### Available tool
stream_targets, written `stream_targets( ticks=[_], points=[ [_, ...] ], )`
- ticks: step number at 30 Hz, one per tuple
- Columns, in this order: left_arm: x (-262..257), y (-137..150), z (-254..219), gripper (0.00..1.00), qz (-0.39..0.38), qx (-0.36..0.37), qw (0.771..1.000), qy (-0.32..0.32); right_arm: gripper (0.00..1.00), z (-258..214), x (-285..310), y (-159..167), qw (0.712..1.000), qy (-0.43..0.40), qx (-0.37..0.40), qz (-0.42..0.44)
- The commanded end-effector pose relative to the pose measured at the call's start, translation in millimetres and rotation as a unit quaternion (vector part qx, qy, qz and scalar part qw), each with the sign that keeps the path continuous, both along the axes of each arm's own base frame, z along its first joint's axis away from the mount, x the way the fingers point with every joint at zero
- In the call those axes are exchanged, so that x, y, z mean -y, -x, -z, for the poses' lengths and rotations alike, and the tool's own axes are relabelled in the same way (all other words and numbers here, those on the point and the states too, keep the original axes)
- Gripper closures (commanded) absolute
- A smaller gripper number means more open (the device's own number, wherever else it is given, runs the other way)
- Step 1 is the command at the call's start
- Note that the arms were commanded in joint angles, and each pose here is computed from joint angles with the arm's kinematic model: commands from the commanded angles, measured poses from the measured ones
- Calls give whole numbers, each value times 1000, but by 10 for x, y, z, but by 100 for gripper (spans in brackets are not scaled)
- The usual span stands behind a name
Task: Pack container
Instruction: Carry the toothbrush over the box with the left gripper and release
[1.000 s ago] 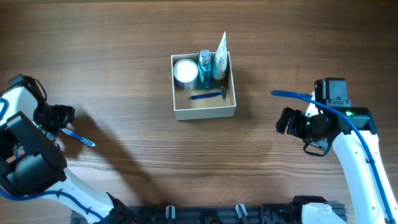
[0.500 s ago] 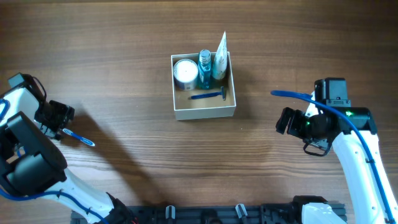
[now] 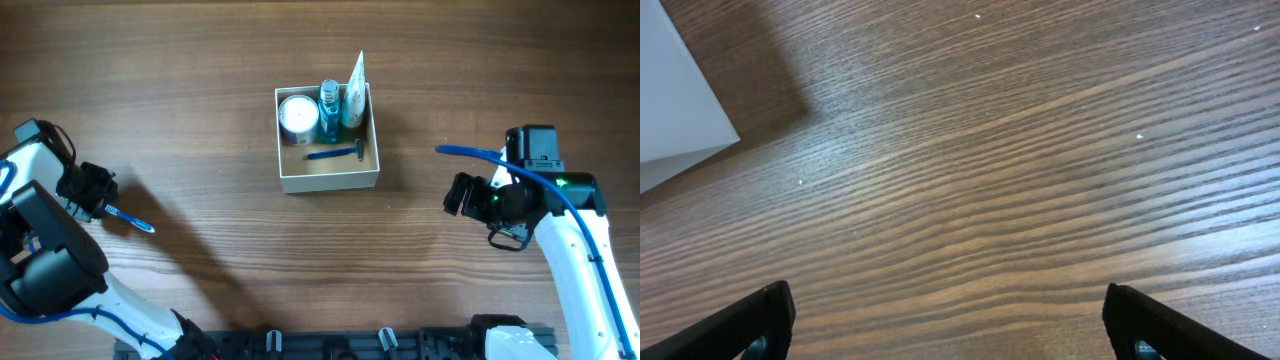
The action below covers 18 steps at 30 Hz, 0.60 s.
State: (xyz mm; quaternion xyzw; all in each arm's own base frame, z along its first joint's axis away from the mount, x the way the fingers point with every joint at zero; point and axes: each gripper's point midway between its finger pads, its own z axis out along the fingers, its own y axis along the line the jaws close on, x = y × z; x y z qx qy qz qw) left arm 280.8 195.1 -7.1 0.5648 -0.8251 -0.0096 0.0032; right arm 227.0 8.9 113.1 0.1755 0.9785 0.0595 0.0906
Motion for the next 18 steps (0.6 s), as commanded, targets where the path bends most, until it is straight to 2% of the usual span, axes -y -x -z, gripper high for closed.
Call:
stream_targets(
  ticks=[1,2,4,11,15,18],
  points=[
    [200,394,364,81,1,-81,996,38,0,13,-33,8,1000,-6,-2,-11],
    [201,397,363,88,1,-82,996,38,0,13,-33,8,1000,-6,-2,-11],
    [207,402,362,95,1,-83,996,40,0,13,-33,8,1000,-6,-2,-11],
    [261,345,355,96,-2,-68,996,56,0,13,-33,7,1000,-6,-2,-11],
    [318,89,172,96,0,-11,996,83,0,13,-34,8,1000,-6,-2,-12],
    [315,-135,-143,96,10,41,996,75,0,13,-33,7,1000,-6,-2,-12]
  ],
)
